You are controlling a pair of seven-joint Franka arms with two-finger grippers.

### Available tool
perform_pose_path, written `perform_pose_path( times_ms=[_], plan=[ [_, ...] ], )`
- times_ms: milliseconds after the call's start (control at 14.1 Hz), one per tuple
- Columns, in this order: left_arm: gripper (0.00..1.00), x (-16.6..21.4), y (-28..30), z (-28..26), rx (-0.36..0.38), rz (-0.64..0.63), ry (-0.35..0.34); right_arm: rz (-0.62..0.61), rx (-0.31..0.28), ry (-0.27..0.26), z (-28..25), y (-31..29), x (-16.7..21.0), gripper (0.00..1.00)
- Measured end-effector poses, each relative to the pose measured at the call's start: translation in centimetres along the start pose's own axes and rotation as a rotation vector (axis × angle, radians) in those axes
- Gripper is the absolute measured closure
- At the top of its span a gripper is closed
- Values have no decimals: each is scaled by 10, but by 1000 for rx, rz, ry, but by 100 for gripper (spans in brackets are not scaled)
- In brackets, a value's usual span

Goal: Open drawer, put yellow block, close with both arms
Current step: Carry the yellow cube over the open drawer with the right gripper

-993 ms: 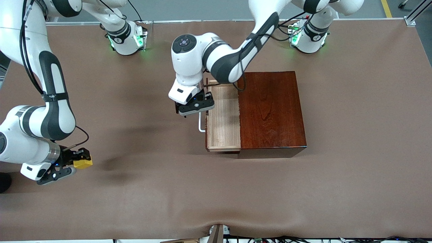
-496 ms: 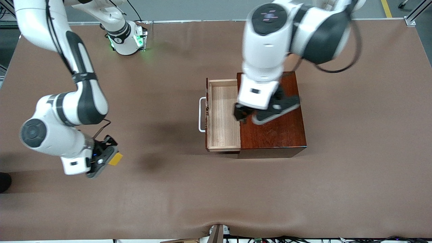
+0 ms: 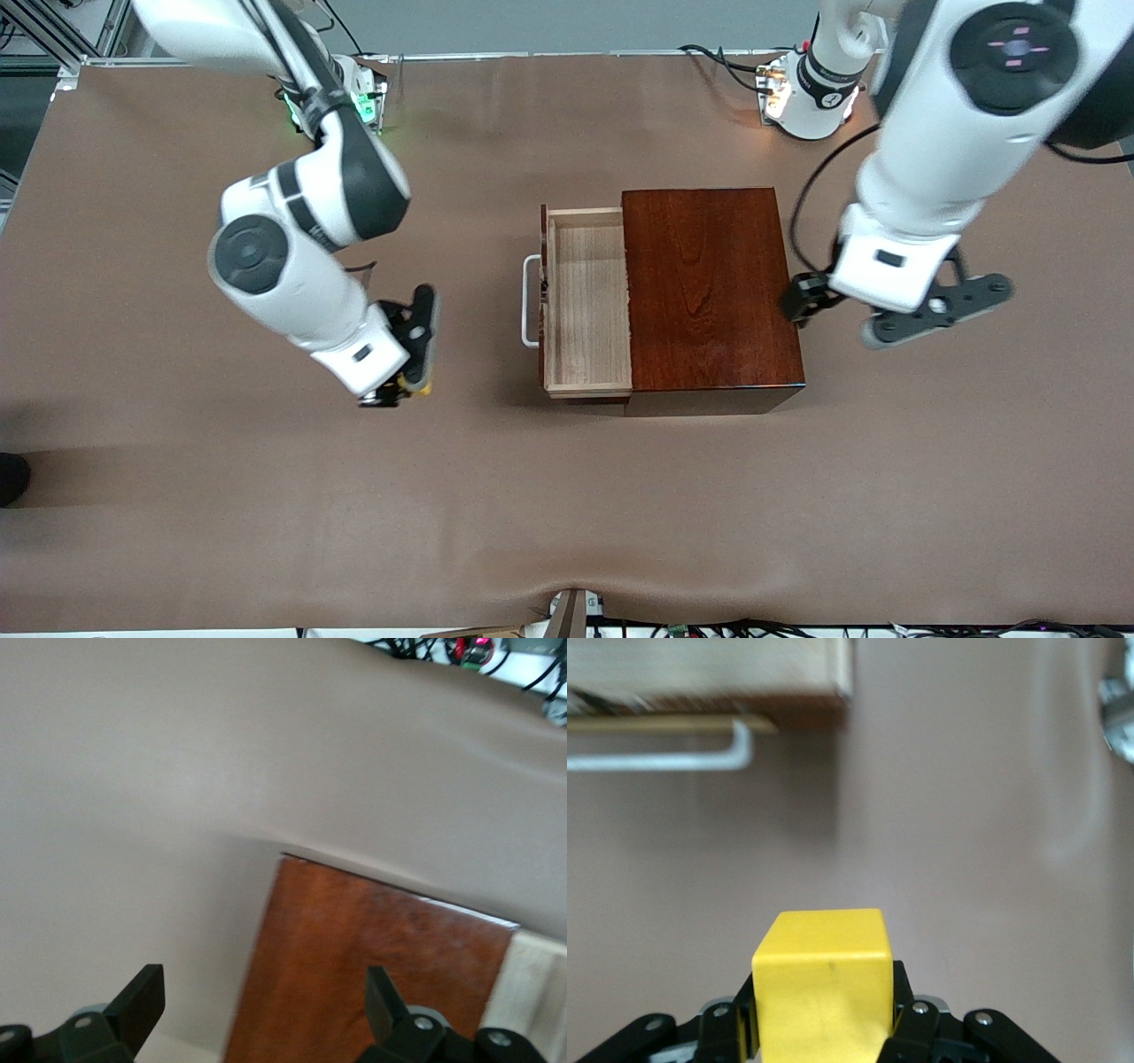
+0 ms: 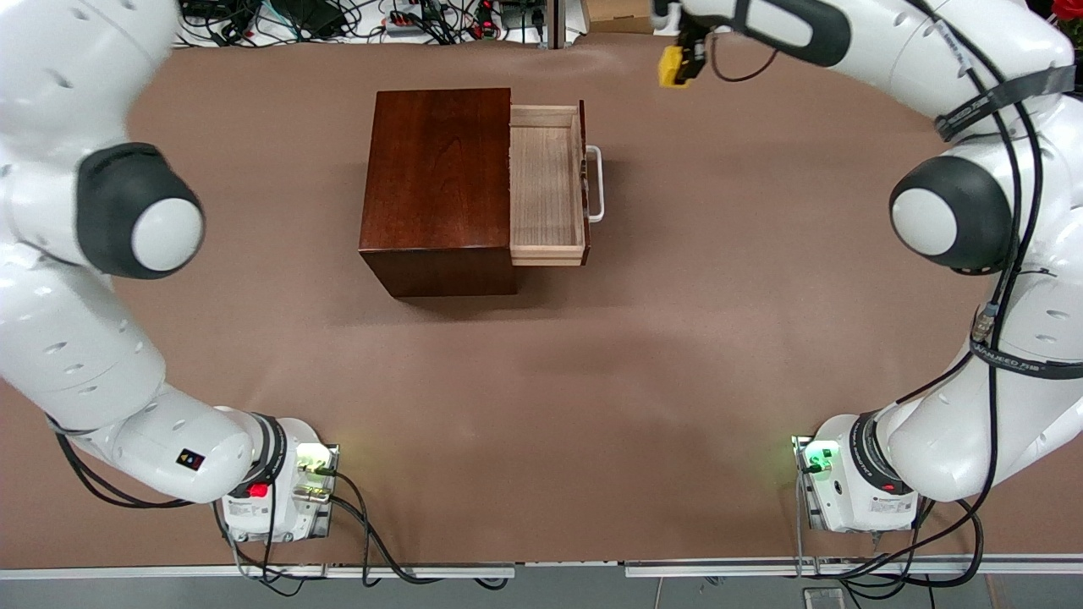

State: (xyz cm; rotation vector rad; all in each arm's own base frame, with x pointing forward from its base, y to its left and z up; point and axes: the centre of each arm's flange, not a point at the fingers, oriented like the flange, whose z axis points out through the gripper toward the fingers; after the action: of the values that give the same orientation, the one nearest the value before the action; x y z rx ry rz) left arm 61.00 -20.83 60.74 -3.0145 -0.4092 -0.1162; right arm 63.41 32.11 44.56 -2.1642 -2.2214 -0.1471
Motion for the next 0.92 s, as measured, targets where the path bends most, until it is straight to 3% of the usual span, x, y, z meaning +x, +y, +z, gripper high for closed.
perform_pose_path(
  times_ms=[355,709,922],
  plan=[
    [0,-3,-73,2,16,62,-48,-151,-5,8,-8,-47,92,44],
    [0,-6,-119,6,20,104,-76,-318,-7,-75,14,-94,170,44],
    [0,-2,-141,8,19,139,-84,-318,23,-96,48,-108,195,44]
  ],
)
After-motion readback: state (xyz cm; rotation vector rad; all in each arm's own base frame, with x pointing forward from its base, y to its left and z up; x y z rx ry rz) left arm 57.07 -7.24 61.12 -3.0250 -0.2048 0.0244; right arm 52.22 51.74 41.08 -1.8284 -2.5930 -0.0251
